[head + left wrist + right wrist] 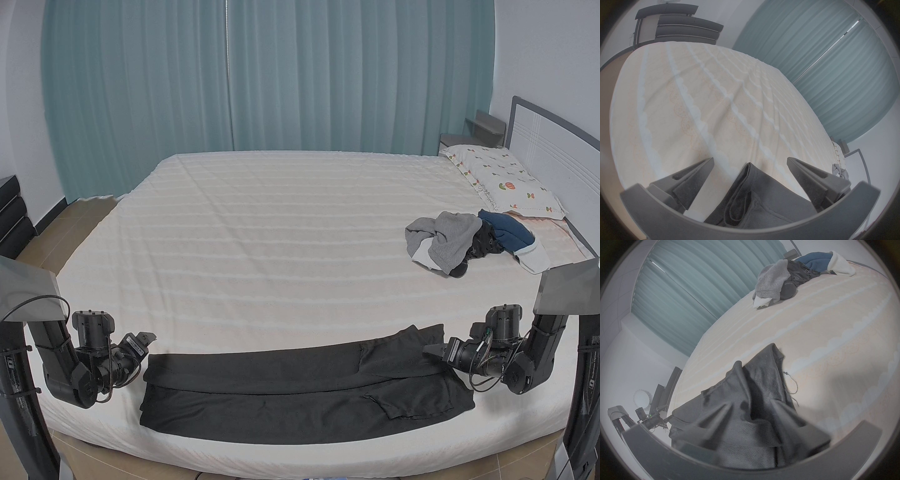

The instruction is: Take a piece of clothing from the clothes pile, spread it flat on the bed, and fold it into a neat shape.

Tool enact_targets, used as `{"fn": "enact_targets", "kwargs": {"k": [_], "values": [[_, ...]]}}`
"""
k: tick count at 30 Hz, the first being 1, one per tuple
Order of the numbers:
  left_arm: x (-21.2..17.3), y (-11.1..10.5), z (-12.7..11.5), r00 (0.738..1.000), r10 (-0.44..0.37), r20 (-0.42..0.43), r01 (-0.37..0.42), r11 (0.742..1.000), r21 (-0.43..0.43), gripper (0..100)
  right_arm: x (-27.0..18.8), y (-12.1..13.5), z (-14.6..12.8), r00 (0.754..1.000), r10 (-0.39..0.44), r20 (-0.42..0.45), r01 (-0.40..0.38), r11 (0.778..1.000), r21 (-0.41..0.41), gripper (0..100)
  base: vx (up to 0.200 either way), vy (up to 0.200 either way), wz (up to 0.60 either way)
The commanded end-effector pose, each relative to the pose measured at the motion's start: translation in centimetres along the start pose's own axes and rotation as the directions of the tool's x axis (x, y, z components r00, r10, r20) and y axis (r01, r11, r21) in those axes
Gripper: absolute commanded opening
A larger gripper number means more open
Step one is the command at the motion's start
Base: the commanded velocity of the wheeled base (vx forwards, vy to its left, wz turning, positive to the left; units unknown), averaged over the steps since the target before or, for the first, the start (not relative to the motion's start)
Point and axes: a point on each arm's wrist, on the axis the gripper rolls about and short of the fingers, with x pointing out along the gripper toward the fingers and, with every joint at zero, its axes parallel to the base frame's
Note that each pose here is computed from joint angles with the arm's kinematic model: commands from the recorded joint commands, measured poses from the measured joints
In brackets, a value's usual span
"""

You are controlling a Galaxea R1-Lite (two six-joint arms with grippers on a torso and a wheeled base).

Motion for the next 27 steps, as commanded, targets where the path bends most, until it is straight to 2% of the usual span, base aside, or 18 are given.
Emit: {"fn": "enact_targets", "kwargs": {"k": [1, 3, 6, 11, 22, 23, 27], "values": [[-0.6, -0.1, 0.0, 1.000, -0.006, 0.004, 0.006, 1.000, 0.005, 100, -1.0, 0.5, 1.0, 0.999, 0.017, 0.045, -0.020, 0.998, 0.060, 100, 0.000, 0.000, 0.00], [-0.7, 0.0, 0.0, 1.000, -0.003, 0.002, 0.003, 1.000, 0.005, 100, -1.4, 0.6, 1.6, 0.997, 0.021, 0.072, -0.029, 0.994, 0.109, 100, 0.000, 0.000, 0.00], [-1.2, 0.2, -0.2, 1.000, 0.006, -0.006, -0.005, 1.000, 0.005, 100, -2.3, 0.1, 2.8, 0.993, 0.023, 0.113, -0.044, 0.981, 0.189, 100, -0.200, 0.000, 0.00], [-2.0, 0.4, -0.6, 1.000, 0.005, -0.024, -0.005, 1.000, 0.008, 100, -2.7, -0.5, 3.4, 0.992, 0.050, 0.112, -0.078, 0.964, 0.254, 100, -0.200, 0.000, 0.00], [-3.6, 0.3, -1.3, 0.982, -0.109, -0.157, 0.114, 0.993, 0.020, 100, -2.5, -0.6, 3.1, 0.994, 0.051, 0.100, -0.076, 0.962, 0.263, 100, -0.018, 0.000, 0.00], [-3.6, 0.4, -1.5, 0.972, -0.130, -0.196, 0.142, 0.989, 0.051, 100, -2.4, -0.5, 3.0, 0.994, 0.054, 0.094, -0.077, 0.962, 0.262, 100, 0.000, 0.000, 0.00], [-3.5, 0.6, -1.7, 0.964, -0.142, -0.225, 0.165, 0.982, 0.090, 100, -2.5, -0.3, 2.9, 0.994, 0.058, 0.092, -0.080, 0.963, 0.259, 100, 0.000, 0.000, 0.00]]}}
